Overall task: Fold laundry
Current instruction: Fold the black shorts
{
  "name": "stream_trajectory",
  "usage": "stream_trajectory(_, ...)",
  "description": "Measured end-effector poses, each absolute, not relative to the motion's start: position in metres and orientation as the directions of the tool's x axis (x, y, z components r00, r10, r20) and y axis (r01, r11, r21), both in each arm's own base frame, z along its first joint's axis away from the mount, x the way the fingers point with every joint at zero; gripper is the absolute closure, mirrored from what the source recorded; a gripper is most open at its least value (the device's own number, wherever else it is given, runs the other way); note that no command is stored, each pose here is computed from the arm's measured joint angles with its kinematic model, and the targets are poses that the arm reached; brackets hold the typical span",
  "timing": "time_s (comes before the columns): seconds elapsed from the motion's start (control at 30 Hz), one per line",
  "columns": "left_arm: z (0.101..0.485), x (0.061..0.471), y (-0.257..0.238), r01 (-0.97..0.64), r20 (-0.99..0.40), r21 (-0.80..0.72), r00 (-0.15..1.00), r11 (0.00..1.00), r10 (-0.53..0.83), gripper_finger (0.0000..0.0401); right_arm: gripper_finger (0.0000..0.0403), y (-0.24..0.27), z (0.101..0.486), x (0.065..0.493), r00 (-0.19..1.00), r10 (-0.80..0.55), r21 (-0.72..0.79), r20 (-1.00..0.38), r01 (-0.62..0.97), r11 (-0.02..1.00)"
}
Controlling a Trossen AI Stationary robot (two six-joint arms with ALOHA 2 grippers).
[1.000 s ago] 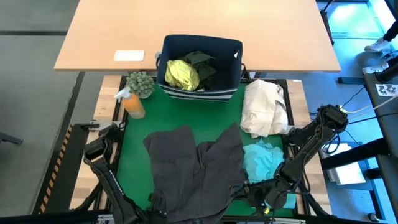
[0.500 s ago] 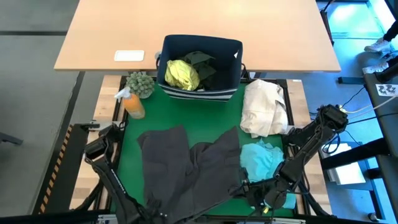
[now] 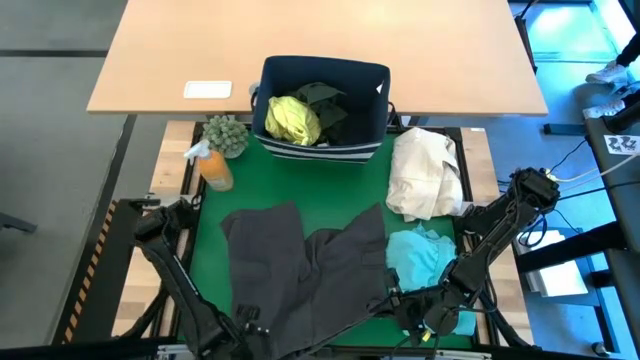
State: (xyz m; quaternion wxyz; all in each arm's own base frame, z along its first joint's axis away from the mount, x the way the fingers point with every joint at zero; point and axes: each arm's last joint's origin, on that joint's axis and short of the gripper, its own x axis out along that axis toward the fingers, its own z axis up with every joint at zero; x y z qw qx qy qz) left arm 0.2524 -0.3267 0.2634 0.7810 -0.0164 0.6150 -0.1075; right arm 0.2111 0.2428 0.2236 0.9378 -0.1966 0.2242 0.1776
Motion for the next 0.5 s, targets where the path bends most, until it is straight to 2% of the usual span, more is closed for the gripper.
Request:
stream_trajectory(0.1, 0.277, 0.249, -0.32, 0.154, -0.937, -0.068, 0.329, 0.986, -0.116, 0.0238, 0.0396, 0.243, 0.223, 0.211, 0.835, 0.244, -0.29, -0.493, -0.422, 0.859)
stream_trajectory(0.2, 0.278, 0.245, -0.309, 0.111, -0.908, 0.13, 0.413, 0.985, 0.073, 0.0238, 0.0393, 0.243, 0.223, 0.211, 0.836, 0.242, -0.292, -0.492, -0.42, 0.859)
stream_trajectory(0.33, 0.257, 0.245, -0.289, 0.099, -0.908, 0.304, 0.332, 0.947, 0.257, 0.0238, 0.0396, 0.243, 0.223, 0.211, 0.836, 0.241, -0.292, -0.493, -0.42, 0.859)
stream_trajectory(0.5, 0.226, 0.252, -0.26, 0.09, -0.894, 0.416, 0.224, 0.905, 0.389, 0.0238, 0.0394, 0.242, 0.223, 0.211, 0.835, 0.239, -0.294, -0.495, -0.421, 0.858)
